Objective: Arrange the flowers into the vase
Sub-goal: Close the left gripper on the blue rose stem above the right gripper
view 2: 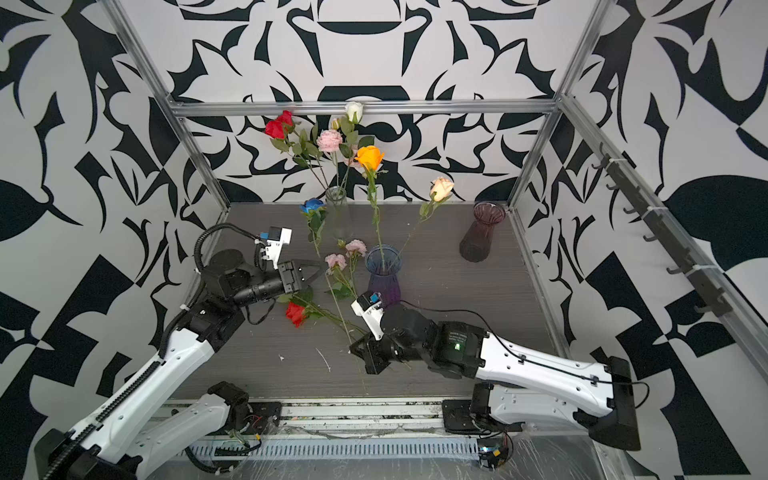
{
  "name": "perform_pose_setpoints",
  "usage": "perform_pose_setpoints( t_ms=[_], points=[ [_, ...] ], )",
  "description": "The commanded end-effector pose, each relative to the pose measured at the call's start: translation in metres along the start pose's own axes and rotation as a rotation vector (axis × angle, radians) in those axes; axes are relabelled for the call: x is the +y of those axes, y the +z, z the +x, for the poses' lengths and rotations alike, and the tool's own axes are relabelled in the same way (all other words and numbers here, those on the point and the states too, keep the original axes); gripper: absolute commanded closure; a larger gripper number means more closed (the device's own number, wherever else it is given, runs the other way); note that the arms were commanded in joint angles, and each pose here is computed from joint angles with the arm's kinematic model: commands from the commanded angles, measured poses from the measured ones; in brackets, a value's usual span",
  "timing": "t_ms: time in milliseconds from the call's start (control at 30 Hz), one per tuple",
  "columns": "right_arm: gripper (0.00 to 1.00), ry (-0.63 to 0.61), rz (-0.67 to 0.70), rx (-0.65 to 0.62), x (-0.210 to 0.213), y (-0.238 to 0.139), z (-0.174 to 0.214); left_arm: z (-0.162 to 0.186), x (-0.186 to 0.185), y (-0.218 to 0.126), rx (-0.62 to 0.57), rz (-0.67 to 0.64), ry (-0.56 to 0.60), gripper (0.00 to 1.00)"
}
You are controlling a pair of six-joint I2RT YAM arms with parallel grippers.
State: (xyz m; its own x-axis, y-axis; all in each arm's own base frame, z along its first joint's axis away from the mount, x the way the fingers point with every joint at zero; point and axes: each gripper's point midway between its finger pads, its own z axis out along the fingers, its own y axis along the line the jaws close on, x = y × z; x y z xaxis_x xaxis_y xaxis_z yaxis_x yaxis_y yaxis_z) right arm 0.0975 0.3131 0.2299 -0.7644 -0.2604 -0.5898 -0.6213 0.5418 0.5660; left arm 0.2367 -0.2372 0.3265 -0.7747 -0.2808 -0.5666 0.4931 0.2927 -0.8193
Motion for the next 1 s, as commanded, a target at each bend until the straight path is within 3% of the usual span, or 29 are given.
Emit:
perform_pose_setpoints(
  t_ms=[0,200,500,633,967],
  points=[
    [1.0,-0.022,-0.037,-0.053,0.016,-0.008,-0.018,-0.011,-0.017,-0.001,-0.014,0.034,0.062,0.53],
    [1.0,-0.041,-0.021,-0.055,0.019,-0.004,-0.026,-0.009,-0.007,0.0,-0.001,-0.016,0.072,0.51],
    [1.0,-0.04,0.118,-0.132,-0.002,-0.02,-0.04,-0.013,-0.006,0.004,-0.008,-0.013,0.08,0.48],
    [1.0,-0.039,0.107,-0.156,-0.001,-0.026,-0.041,-0.012,-0.002,0.004,-0.004,-0.03,0.082,0.47],
    [1.0,-0.033,0.016,-0.08,0.013,-0.012,-0.029,-0.015,0.006,0.009,-0.01,-0.05,0.076,0.47]
  ],
)
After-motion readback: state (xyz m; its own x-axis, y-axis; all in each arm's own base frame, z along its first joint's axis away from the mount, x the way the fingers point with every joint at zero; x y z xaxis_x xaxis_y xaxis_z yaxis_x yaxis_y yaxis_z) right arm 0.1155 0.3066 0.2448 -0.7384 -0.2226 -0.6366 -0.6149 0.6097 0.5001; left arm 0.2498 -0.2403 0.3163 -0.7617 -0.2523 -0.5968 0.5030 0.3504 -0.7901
